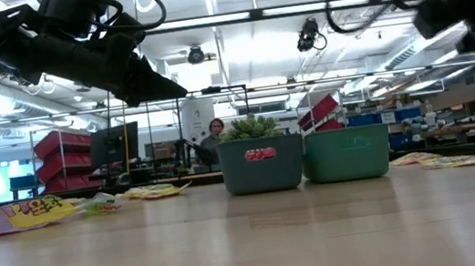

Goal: Sort candy
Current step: Put the green gummy into the green bin

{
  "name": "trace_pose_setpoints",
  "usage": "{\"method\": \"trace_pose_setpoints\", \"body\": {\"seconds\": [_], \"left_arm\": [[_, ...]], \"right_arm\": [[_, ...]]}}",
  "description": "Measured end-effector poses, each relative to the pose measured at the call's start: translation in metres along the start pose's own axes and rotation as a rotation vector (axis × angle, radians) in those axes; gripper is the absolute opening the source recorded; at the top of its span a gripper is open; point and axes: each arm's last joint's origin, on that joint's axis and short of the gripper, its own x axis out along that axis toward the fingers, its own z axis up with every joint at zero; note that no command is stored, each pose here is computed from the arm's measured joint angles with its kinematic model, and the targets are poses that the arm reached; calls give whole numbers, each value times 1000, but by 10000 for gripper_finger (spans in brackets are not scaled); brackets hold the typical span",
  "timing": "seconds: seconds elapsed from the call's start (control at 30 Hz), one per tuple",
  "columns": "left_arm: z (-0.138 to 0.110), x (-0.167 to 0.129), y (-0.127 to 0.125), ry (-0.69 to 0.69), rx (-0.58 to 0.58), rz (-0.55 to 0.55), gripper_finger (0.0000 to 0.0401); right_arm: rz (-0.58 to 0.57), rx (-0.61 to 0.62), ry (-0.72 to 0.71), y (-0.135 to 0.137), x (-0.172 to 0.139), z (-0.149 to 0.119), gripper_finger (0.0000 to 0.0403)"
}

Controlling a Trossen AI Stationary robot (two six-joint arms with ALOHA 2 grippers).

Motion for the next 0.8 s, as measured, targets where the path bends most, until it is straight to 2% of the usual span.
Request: {"method": "trace_pose_setpoints", "body": {"seconds": [0.23, 0.43, 0.63, 0.8], "left_arm": [[0, 0, 0, 2, -5, 0, 0], [0, 0, 0, 3, -5, 0, 0], [0, 0, 0, 3, -5, 0, 0], [0, 0, 0, 3, -5, -1, 0]], "right_arm": [[9, -89, 76, 0, 29, -18, 145], [16, -133, 67, -2, 45, -24, 161], [-36, -133, 57, -9, 58, -29, 141], [-67, -138, 36, -12, 61, -29, 89]]}}
